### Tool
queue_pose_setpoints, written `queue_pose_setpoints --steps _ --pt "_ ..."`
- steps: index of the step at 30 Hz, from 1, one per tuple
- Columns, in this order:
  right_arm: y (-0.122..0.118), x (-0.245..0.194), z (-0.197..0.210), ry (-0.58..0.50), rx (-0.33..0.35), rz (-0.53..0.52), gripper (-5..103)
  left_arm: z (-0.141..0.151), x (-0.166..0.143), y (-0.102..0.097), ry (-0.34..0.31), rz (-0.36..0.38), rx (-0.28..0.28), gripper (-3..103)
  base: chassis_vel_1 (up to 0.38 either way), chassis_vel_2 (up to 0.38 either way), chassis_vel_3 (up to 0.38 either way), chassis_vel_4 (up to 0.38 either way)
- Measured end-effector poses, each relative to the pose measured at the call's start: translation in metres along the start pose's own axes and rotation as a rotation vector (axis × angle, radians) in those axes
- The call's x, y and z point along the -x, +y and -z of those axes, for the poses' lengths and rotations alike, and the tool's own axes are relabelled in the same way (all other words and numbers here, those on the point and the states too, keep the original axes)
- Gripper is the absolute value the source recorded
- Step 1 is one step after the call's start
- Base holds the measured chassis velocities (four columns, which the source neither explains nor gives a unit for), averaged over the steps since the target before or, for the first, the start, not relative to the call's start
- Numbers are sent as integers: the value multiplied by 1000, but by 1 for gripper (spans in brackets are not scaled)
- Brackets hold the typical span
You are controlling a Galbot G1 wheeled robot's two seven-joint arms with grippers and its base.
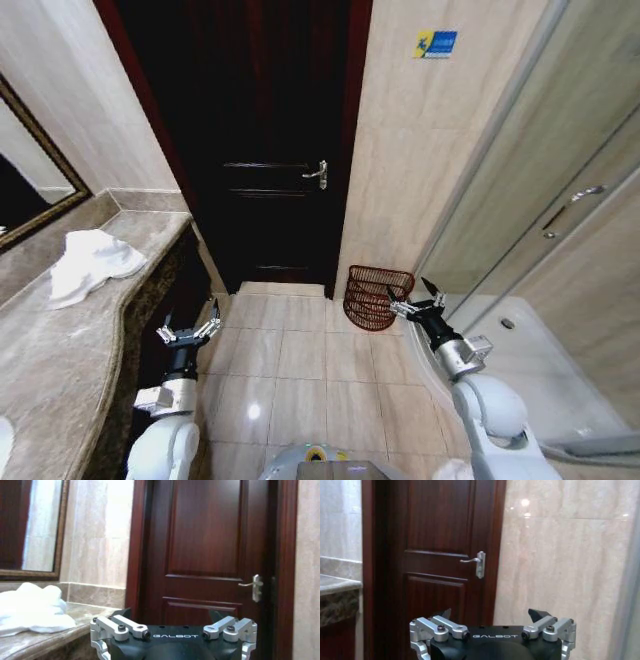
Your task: Discard the used towel into the hamper.
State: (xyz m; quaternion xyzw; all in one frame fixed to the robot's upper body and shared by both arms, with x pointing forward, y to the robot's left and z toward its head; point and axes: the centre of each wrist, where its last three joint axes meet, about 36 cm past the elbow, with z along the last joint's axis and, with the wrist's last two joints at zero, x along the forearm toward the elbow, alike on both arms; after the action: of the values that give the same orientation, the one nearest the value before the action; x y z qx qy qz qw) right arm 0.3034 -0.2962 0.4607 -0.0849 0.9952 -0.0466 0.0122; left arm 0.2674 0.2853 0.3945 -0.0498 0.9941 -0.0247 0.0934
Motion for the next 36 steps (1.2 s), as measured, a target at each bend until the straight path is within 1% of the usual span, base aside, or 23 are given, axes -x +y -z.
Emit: queue_pose_setpoints --steps 11,26,36 --pt "0 1 0 -3 0 5 100 0 0 1 -6 -7 6 100 43 138 126 50" --pt "1 1 0 -4 1 15 100 -4 -1 4 -19 -7 8 100 63 192 200 59" --pt "2 3 -4 0 4 15 100 -6 -1 2 -51 3 -13 100 -55 208 206 -50"
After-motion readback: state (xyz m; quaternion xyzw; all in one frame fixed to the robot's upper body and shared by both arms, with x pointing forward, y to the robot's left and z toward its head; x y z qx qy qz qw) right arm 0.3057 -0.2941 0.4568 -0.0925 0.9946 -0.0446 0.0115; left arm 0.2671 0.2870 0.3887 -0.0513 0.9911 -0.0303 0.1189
